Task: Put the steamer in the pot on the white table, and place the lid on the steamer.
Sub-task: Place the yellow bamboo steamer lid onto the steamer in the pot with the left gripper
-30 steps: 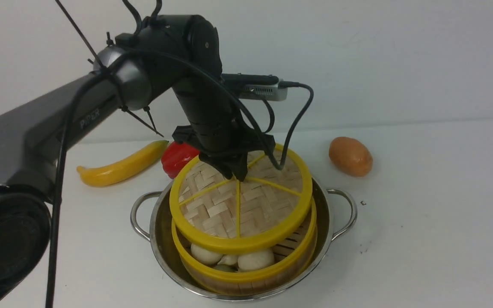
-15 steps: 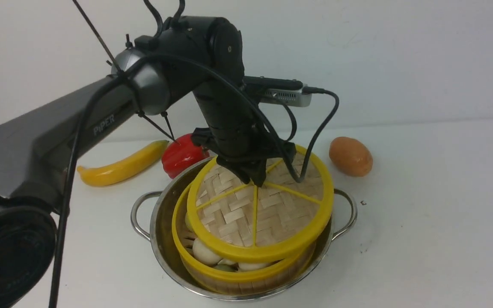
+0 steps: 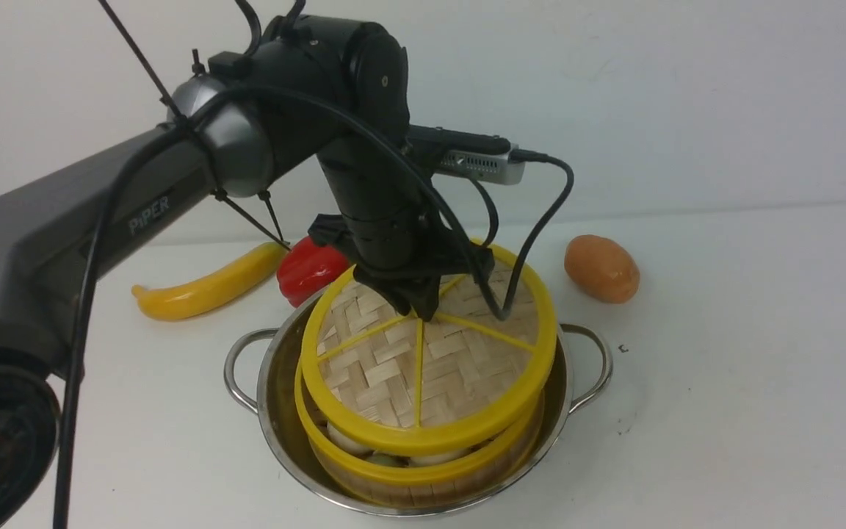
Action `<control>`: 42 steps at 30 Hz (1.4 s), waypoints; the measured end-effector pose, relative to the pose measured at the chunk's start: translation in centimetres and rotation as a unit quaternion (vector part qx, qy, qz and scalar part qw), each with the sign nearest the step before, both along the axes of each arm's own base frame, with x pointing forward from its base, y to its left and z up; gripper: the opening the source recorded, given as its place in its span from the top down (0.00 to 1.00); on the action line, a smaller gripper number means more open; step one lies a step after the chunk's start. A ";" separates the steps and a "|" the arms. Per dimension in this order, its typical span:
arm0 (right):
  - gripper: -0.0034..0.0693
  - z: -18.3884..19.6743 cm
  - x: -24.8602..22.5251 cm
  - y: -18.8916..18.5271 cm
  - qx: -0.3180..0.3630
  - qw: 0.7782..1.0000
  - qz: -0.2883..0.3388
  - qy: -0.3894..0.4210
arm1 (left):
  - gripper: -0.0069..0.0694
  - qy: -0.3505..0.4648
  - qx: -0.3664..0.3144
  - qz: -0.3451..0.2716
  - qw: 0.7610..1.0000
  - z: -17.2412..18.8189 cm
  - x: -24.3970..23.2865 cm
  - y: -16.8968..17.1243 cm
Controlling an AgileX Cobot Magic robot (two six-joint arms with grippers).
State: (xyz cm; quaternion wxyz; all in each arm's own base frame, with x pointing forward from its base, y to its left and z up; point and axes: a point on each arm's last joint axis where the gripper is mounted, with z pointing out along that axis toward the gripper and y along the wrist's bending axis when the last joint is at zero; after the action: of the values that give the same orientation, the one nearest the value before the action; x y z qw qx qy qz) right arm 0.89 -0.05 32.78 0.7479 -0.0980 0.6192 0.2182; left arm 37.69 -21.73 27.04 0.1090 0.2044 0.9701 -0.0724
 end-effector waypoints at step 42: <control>0.96 0.2 0.0 0.0 0.004 1.000 0.002 -0.008 | 0.82 0.027 0.012 0.001 1.000 -2.1 -0.4 0.2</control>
State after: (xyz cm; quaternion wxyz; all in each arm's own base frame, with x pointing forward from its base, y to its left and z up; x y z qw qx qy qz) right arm 0.84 -0.04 32.94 0.7530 -0.0977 0.6118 0.2217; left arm 37.29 -21.57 24.94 0.0803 0.2025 0.9737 -0.0665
